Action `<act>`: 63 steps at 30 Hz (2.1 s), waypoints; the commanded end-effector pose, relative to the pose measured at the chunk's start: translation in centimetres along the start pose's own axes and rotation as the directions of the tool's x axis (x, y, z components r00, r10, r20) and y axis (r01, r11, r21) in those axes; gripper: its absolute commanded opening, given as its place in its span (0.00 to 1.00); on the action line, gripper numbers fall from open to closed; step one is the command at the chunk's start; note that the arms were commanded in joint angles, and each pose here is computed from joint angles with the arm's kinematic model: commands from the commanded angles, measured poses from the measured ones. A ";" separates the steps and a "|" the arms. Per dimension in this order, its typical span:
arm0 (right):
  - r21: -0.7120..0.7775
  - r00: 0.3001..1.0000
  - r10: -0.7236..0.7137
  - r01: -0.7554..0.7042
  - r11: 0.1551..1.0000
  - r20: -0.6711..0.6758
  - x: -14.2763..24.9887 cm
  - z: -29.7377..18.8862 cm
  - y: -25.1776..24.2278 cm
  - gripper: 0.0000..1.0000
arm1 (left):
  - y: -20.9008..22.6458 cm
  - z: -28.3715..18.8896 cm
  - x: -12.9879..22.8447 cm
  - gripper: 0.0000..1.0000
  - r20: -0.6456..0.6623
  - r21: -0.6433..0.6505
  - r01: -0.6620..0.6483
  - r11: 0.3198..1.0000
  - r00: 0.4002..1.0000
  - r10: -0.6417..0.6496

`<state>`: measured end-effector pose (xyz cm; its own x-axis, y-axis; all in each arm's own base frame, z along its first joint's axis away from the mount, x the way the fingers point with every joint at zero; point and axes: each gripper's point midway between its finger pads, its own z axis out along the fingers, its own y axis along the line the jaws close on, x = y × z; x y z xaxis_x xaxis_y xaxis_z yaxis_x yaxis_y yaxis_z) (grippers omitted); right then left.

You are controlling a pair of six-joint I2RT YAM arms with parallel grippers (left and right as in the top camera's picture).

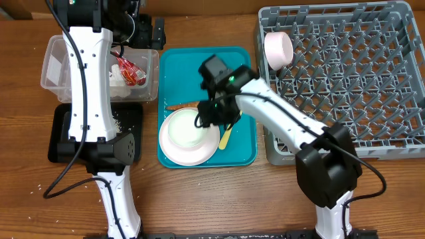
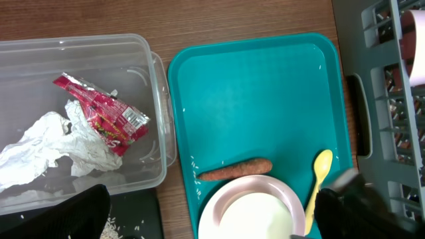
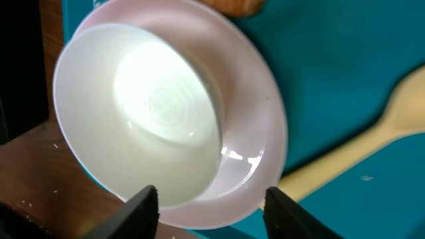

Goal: Sort waste into correct bins and load items into the dishwasher
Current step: 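Reach the right gripper to the white bowl on the pink plate, then lift the white bowl with the right gripper and set it in the rack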

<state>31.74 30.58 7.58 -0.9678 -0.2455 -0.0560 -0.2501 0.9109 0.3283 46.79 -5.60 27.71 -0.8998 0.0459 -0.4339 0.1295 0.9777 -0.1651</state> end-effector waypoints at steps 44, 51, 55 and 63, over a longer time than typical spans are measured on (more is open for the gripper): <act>0.120 0.949 0.163 -0.201 0.972 0.271 -1.8 -6.6 -0.7 0.04 | -0.4 -0.7 -0.3 1.00 0.024 0.009 -0.008 1.000 1.000 0.008; 0.328 0.746 0.110 -0.414 0.849 0.657 -1.0 -21.9 -6.1 0.04 | -0.4 -0.7 -0.3 1.00 0.024 0.009 -0.008 1.000 1.000 0.008; 0.420 0.449 -0.079 -0.741 0.524 0.890 2.6 -32.8 -12.6 0.04 | -0.4 -0.7 -0.3 1.00 0.024 0.009 -0.008 1.000 1.000 0.008; 0.666 0.574 -0.381 -0.725 0.174 0.725 2.3 -36.5 -15.5 0.04 | -0.4 -0.7 -0.3 1.00 0.024 0.009 -0.008 1.000 1.000 0.008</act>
<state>33.52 5.57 34.97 -0.4958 -0.0863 -0.8641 0.5790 0.7087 -0.4030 46.80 -5.60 27.71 -0.8996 0.0459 -0.4342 0.1296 0.9777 -0.1651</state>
